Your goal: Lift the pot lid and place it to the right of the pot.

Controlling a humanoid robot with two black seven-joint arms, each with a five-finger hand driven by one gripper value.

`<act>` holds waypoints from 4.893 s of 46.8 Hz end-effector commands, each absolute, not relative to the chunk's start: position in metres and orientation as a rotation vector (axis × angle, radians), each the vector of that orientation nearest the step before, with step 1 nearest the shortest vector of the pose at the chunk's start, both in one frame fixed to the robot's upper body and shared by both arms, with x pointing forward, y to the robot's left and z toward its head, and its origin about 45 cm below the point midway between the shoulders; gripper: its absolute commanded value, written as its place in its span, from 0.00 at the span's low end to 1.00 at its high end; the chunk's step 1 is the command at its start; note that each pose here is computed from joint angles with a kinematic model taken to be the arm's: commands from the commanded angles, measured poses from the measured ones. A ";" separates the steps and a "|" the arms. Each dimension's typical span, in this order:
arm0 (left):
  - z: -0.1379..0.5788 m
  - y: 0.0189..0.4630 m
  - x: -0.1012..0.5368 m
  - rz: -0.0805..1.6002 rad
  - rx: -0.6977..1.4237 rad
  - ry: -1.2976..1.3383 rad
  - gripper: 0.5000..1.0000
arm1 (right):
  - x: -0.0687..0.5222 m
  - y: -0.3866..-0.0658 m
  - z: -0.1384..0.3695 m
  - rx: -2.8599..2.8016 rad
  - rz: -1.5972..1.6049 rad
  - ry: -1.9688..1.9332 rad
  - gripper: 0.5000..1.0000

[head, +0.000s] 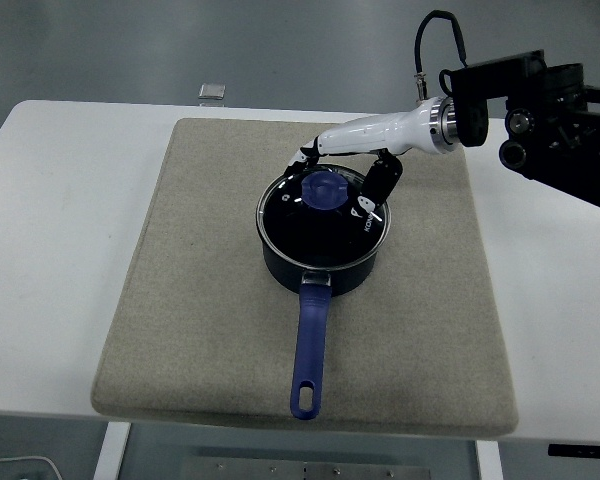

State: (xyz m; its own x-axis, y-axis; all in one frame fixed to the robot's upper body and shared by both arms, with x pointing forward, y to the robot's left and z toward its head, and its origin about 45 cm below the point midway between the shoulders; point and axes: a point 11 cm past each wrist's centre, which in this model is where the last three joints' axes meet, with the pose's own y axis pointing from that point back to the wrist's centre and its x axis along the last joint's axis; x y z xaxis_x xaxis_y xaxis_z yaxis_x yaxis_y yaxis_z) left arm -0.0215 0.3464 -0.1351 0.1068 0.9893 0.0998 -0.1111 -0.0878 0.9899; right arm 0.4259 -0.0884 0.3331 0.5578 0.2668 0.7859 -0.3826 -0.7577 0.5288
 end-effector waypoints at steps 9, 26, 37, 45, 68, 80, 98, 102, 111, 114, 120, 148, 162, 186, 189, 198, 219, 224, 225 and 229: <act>-0.135 0.346 -0.022 1.242 1.249 1.003 1.00 | 0.426 -0.089 0.331 2.086 1.229 -0.081 0.69; -0.135 0.346 -0.022 1.242 1.249 1.003 1.00 | 0.427 -0.088 0.337 2.077 1.250 -0.088 0.61; -0.135 0.346 -0.022 1.242 1.249 1.003 1.00 | 0.427 -0.087 0.338 2.079 1.254 -0.084 0.59; -0.135 0.346 -0.022 1.242 1.249 1.003 1.00 | 0.426 -0.083 0.337 2.084 1.257 -0.075 0.59; -0.135 0.346 -0.022 1.242 1.249 1.003 1.00 | 0.425 -0.082 0.337 2.071 1.271 -0.064 0.38; -0.135 0.346 -0.022 1.242 1.249 1.003 1.00 | 0.426 -0.080 0.343 2.065 1.288 -0.064 0.23; -0.135 0.346 -0.021 1.242 1.248 1.002 1.00 | 0.426 -0.080 0.343 2.063 1.289 -0.065 0.10; -0.135 0.346 -0.022 1.242 1.249 1.003 1.00 | 0.426 -0.080 0.345 2.061 1.293 -0.064 0.10; -0.135 0.346 -0.022 1.242 1.249 1.003 1.00 | 0.426 -0.080 0.346 2.063 1.287 -0.065 0.10; -0.135 0.346 -0.022 1.242 1.249 1.003 1.00 | 0.426 -0.079 0.347 2.064 1.287 -0.065 0.10; -0.135 0.346 -0.022 1.242 1.249 1.003 1.00 | 0.426 -0.080 0.348 2.069 1.281 -0.067 0.10; -0.135 0.346 -0.021 1.242 1.248 1.002 1.00 | 0.447 -0.108 0.386 2.122 1.150 -0.210 0.07; -0.135 0.346 -0.022 1.242 1.249 1.003 1.00 | 0.469 -0.144 0.389 2.120 1.042 -0.373 0.07; -0.135 0.346 -0.022 1.242 1.249 1.003 1.00 | 0.493 -0.194 0.356 2.096 0.898 -0.558 0.00; -0.135 0.346 -0.022 1.242 1.249 1.003 1.00 | 0.495 -0.195 0.355 2.089 0.902 -0.580 0.00; -0.135 0.346 -0.022 1.242 1.249 1.003 1.00 | 0.500 -0.204 0.346 2.066 0.901 -0.634 0.00; -0.135 0.346 -0.022 1.242 1.249 1.003 1.00 | 0.507 -0.228 0.317 2.013 0.857 -0.729 0.00; -0.135 0.346 -0.022 1.242 1.249 1.003 1.00 | 0.507 -0.227 0.306 2.006 0.855 -0.746 0.00; -0.135 0.346 -0.022 1.242 1.249 1.003 1.00 | 0.508 -0.229 0.305 2.001 0.854 -0.753 0.00; -0.135 0.346 -0.021 1.242 1.248 1.002 1.00 | 0.509 -0.233 0.302 1.990 0.850 -0.770 0.00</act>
